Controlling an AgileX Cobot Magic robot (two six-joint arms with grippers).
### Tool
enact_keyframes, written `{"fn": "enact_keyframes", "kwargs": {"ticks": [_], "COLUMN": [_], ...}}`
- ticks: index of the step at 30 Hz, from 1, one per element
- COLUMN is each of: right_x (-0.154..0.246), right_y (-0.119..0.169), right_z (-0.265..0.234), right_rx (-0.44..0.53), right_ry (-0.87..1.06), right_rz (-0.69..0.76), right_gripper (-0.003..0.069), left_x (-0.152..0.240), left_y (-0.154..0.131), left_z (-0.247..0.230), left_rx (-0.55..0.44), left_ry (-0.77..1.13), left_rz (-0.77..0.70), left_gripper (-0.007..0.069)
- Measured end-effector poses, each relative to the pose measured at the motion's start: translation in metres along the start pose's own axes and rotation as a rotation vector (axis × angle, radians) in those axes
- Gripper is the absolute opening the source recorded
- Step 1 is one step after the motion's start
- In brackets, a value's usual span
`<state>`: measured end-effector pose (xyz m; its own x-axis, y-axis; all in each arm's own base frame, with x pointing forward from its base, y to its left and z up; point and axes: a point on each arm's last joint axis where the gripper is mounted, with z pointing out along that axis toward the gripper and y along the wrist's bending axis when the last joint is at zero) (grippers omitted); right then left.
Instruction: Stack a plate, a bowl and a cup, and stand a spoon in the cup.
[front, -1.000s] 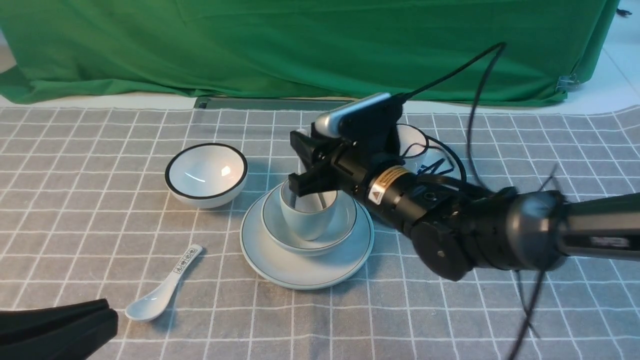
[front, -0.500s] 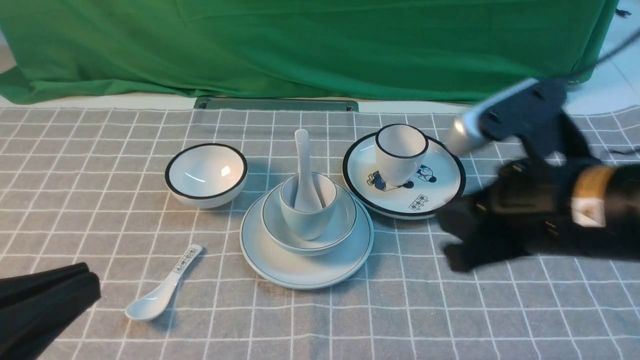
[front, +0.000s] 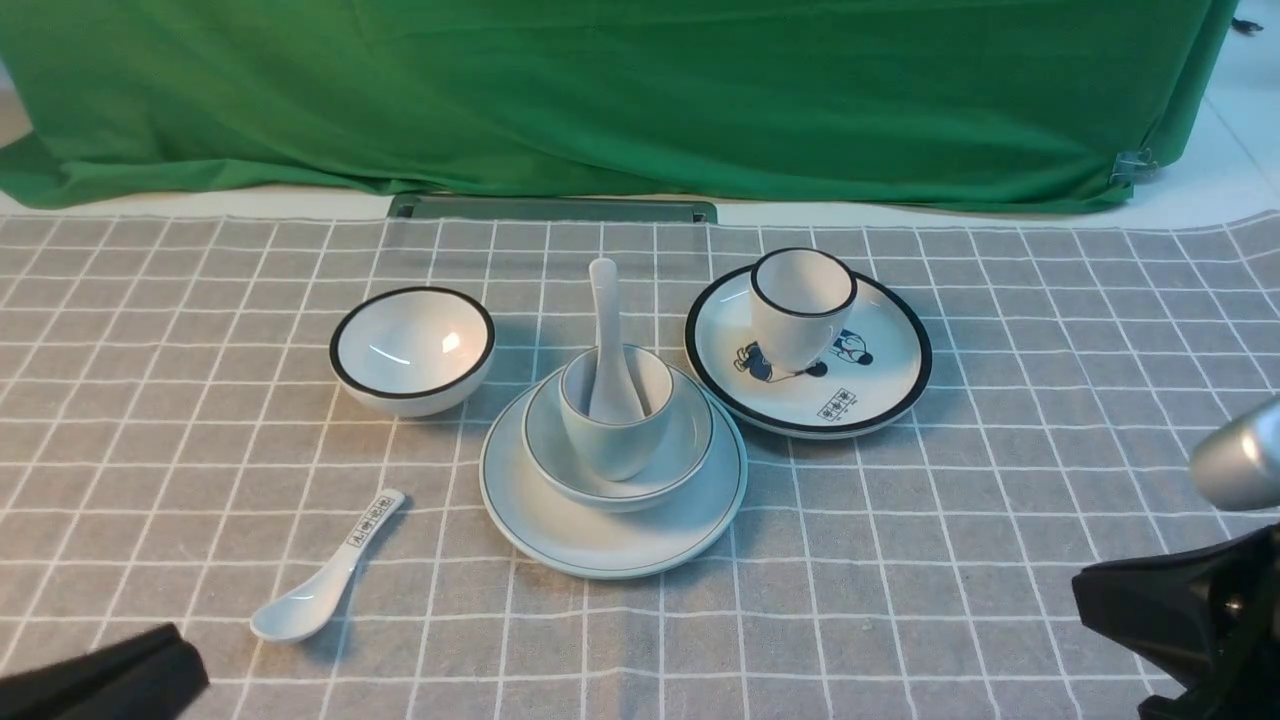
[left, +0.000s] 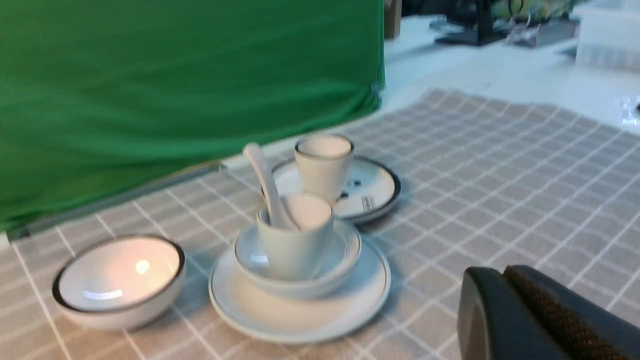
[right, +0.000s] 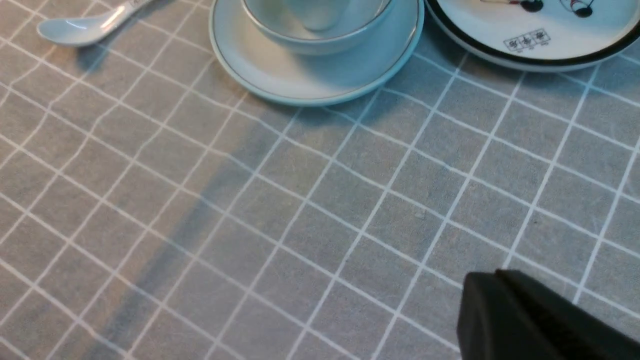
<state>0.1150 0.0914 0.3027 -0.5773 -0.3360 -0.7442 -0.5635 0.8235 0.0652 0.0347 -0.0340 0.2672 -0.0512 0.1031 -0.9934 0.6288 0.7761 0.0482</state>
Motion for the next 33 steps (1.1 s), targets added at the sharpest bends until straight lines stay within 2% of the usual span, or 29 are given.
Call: {"fn": "enact_keyframes", "kwargs": {"ticks": [12,16,17,19,21,22,24,26,30,33], "right_x": [0.001,0.003,0.011,0.02,0.046,0.052,0.089,0.113,0.152,0.161], "right_y": [-0.003,-0.019,-0.028,-0.033,-0.04,-0.04,-0.045,-0.047,-0.049,-0.049], "right_z": [-0.005,-0.018,-0.027,-0.032,-0.037,-0.036,-0.028,-0.019,-0.001,0.005], "right_rx": [0.013,0.107,0.163,0.216,0.31,0.318,0.424,0.479,0.562,0.587], "right_ry": [-0.026,-0.084,-0.137,-0.177,-0.272,-0.278,-0.336,-0.352,-0.38,-0.386], "right_rz": [0.02,0.072,0.087,0.076,0.065,0.066,0.096,0.119,0.155,0.165], "right_gripper": [0.0055,0.004,0.0021,0.0017,0.0017,0.0017,0.0016,0.0016,0.0016,0.0016], "left_x": [0.032,0.032,0.032,0.032,0.032,0.032,0.033,0.033,0.033,0.033], "left_y": [-0.001,-0.001,-0.001,-0.001,-0.001,-0.001,-0.001,-0.001,0.0,0.0], "left_z": [0.009,0.009,0.009,0.009,0.01,0.01,0.01,0.01,0.01,0.01], "left_rx": [0.007,0.008,0.007,0.007,0.007,0.007,0.006,0.005,0.003,0.002], "left_ry": [0.102,0.105,0.105,0.105,0.105,0.105,0.107,0.107,0.108,0.108], "left_rz": [-0.013,-0.012,-0.01,-0.01,-0.009,-0.009,-0.006,-0.005,-0.001,0.003], "left_gripper": [0.0013,0.0013,0.0013,0.0013,0.0013,0.0013,0.0013,0.0013,0.0013,0.0013]}}
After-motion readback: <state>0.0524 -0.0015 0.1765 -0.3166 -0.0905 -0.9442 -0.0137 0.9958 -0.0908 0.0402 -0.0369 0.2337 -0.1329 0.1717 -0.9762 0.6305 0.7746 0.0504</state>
